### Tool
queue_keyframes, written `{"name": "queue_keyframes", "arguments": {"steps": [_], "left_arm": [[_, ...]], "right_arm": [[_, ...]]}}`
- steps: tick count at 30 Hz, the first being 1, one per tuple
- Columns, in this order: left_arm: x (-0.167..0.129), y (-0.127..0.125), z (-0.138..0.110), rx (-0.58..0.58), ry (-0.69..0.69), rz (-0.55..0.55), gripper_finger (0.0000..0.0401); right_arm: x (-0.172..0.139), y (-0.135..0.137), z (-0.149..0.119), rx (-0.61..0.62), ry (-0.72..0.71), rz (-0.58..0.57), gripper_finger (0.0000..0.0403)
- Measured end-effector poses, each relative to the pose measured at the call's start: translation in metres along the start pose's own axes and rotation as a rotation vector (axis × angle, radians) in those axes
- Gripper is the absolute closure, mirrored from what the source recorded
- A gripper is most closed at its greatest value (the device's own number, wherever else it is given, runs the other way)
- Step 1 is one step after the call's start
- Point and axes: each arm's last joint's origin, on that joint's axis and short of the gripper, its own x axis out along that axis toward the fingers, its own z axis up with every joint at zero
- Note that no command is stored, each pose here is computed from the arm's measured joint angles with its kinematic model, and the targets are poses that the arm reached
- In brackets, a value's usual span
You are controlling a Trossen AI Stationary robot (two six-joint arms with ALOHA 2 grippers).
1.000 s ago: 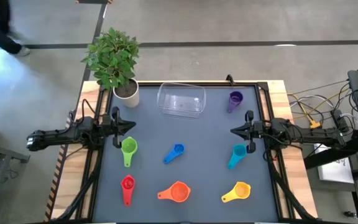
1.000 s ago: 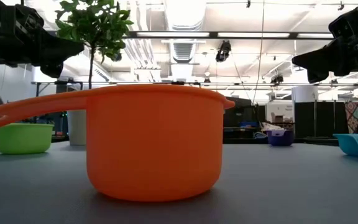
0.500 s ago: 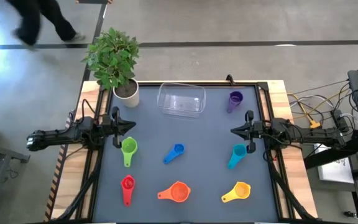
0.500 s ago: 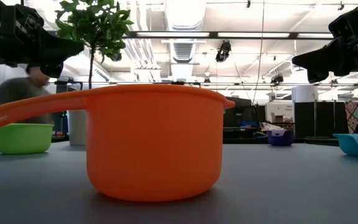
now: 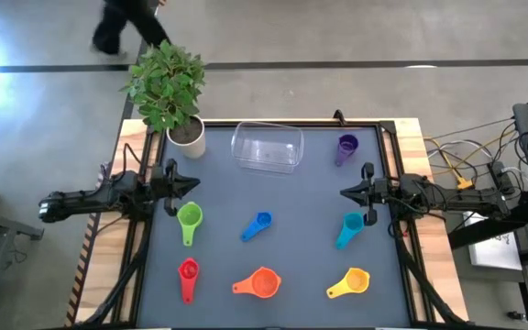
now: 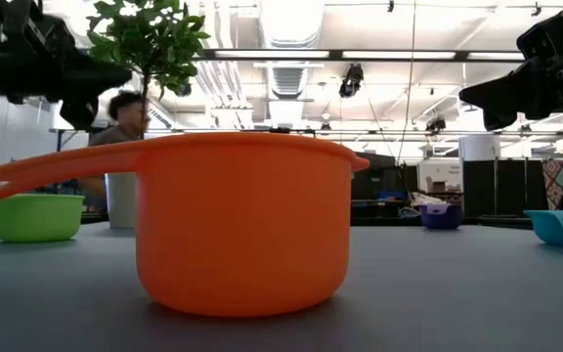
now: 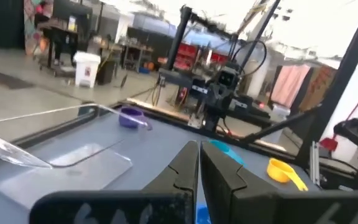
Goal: Nest measuring cups in basket
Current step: Stack the green measuring cup on top of the orange measuring cup
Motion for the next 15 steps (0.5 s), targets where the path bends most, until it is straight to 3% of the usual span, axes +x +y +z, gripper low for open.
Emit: {"name": "queue_keyframes", "arguments": {"steps": [7, 15], "left_arm": [[-0.005, -0.007, 0.039, -0.002, 0.283, 0.190, 0.0401], [0.025, -0.017, 0.063, -0.134, 0.422, 0.297, 0.0401]], "right_arm": [[0.000, 0.000, 0.000, 0.000, 0.000, 0.000, 0.0394], [0.000, 0.000, 0.000, 0.000, 0.000, 0.000, 0.0394]]}}
